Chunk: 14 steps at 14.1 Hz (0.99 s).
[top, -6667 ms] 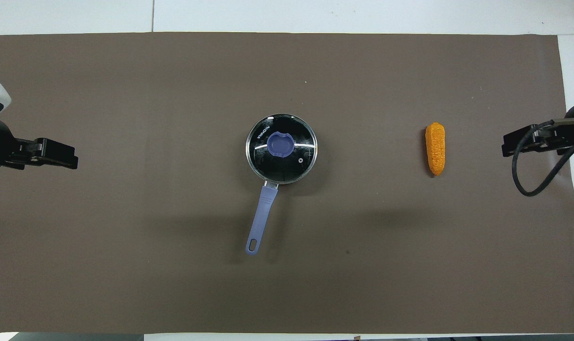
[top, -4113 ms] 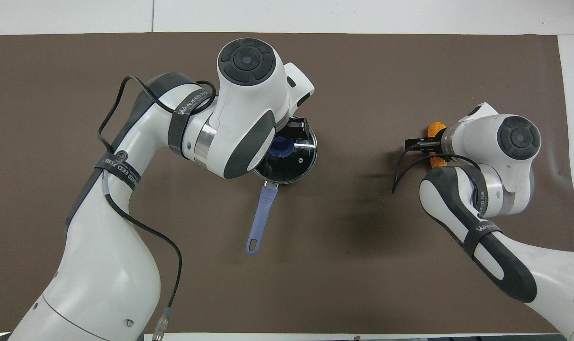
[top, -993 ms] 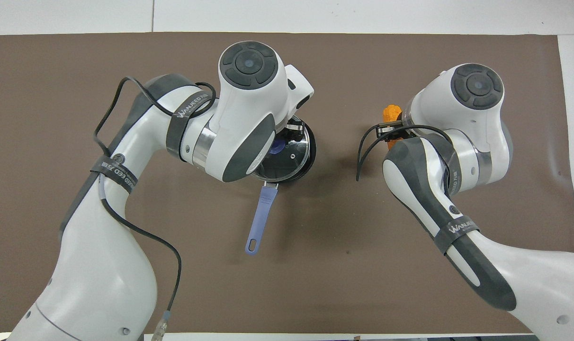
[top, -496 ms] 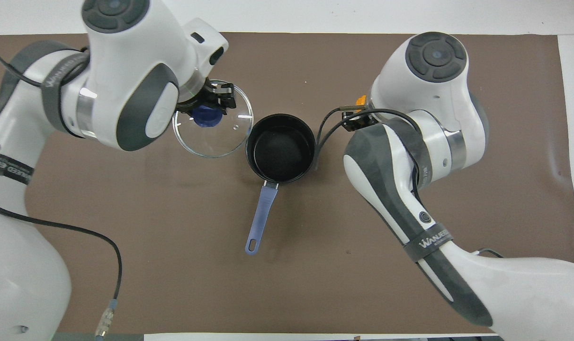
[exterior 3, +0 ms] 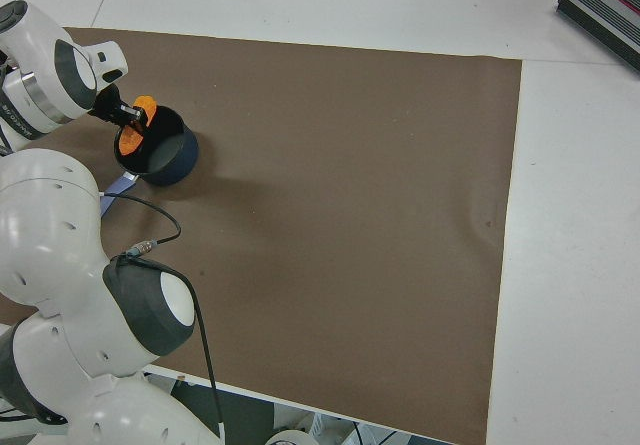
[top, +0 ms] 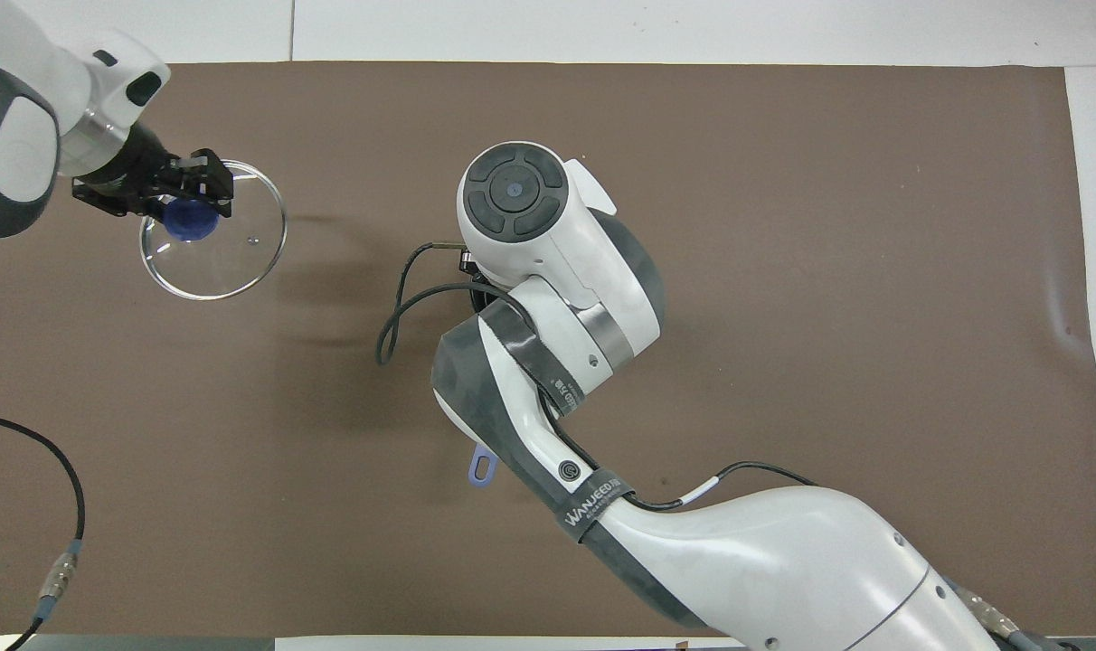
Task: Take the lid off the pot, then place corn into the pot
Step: 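Lift the lid aside with the left gripper while the right gripper carries corn, then lower the corn into the pot and open the right gripper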
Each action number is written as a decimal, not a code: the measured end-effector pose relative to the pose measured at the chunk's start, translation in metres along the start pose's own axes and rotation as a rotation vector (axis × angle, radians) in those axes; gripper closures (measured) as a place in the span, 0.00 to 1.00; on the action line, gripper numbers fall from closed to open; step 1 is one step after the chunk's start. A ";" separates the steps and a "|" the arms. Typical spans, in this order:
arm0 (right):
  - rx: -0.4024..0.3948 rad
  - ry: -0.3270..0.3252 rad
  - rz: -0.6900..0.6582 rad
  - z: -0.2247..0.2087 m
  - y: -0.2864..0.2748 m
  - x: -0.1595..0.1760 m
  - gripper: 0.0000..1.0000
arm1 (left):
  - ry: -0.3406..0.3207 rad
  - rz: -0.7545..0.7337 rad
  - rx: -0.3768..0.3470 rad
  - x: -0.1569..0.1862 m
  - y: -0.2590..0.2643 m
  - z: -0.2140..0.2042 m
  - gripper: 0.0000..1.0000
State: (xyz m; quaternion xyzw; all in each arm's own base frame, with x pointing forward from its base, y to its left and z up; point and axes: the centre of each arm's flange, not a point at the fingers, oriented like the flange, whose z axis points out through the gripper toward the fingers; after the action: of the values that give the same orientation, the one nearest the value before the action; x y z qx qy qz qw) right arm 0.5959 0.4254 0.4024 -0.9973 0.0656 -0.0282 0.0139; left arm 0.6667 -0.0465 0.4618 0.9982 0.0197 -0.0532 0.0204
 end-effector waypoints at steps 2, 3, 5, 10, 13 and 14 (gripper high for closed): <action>0.029 0.032 0.007 0.015 0.000 0.007 0.62 | 0.031 0.044 -0.007 -0.005 -0.050 0.020 0.33; 0.039 0.044 0.011 0.023 0.003 0.009 0.62 | 0.053 0.057 -0.007 -0.010 -0.067 0.032 0.33; 0.049 0.052 0.014 0.030 0.006 0.007 0.62 | 0.088 0.072 -0.004 -0.028 -0.089 0.062 0.33; -0.009 -0.010 0.059 0.036 0.019 -0.002 0.62 | 0.099 0.073 0.000 -0.062 -0.094 0.107 0.33; -0.012 -0.013 0.077 0.031 0.017 -0.005 0.58 | 0.083 0.058 -0.001 -0.070 -0.094 0.118 0.33; -0.012 -0.011 0.082 0.030 0.019 -0.003 0.51 | 0.077 0.050 -0.002 -0.072 -0.094 0.122 0.33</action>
State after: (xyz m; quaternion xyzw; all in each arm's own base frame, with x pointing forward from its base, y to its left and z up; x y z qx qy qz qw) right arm 0.5919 0.4076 0.3717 -0.9940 0.1064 -0.0218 0.0093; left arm 0.5780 0.0394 0.3450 0.9997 -0.0043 -0.0142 0.0218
